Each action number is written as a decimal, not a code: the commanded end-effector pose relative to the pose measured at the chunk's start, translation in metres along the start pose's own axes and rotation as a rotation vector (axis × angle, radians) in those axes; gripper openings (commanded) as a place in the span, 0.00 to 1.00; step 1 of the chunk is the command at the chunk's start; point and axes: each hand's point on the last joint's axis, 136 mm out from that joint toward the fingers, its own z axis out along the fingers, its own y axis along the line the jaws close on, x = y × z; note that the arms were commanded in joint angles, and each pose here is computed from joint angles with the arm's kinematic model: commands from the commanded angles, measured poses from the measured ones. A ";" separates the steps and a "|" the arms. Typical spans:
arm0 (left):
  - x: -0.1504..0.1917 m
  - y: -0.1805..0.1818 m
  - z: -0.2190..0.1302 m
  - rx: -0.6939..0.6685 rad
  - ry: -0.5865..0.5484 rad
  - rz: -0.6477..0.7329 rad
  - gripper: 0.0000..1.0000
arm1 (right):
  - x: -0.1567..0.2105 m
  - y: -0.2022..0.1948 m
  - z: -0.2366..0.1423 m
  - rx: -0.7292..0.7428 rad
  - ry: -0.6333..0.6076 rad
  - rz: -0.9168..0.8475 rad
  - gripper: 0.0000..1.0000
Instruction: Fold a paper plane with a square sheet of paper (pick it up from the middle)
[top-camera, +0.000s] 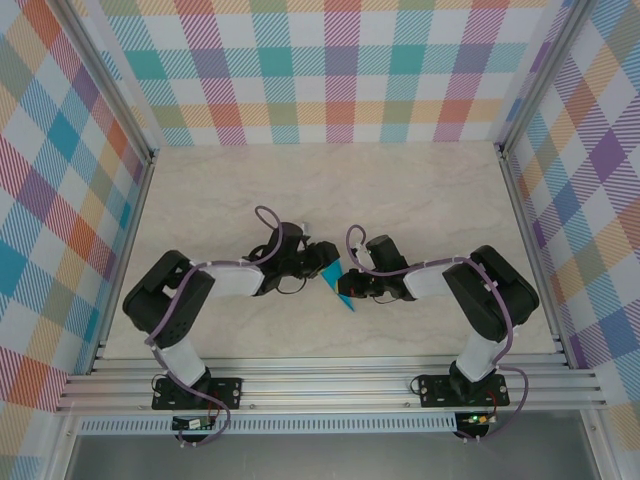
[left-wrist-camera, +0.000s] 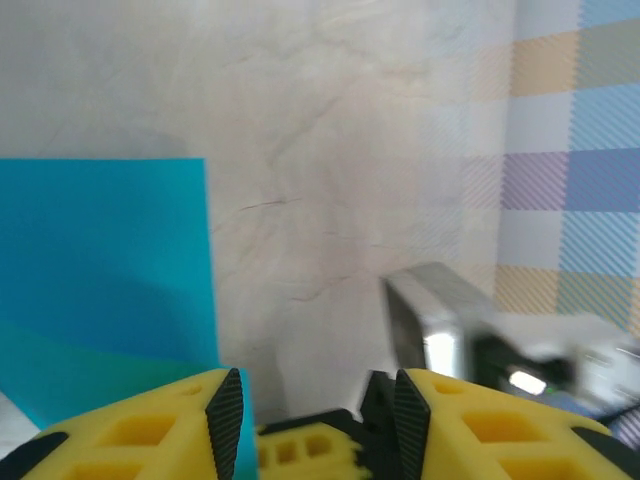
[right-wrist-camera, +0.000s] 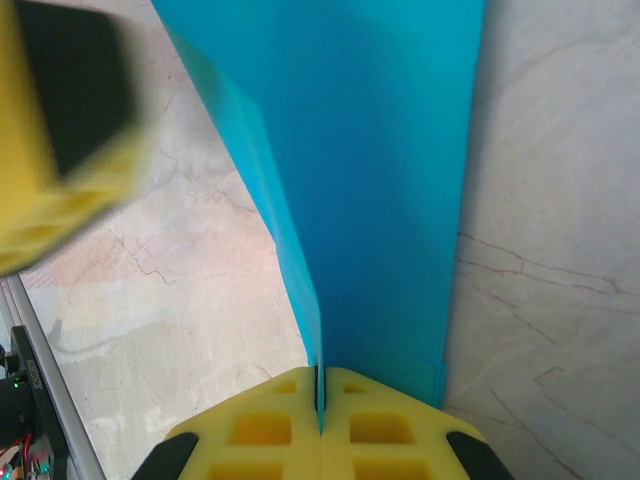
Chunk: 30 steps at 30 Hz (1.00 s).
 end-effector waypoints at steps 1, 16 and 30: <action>-0.001 -0.006 -0.018 -0.001 -0.051 0.067 0.46 | 0.018 -0.022 0.000 0.073 0.064 0.097 0.00; 0.023 0.016 0.016 -0.016 0.042 0.065 0.40 | 0.024 -0.032 0.003 0.106 0.085 0.130 0.00; 0.027 0.044 0.034 -0.099 0.066 0.051 0.39 | 0.022 -0.031 0.001 0.119 0.093 0.119 0.03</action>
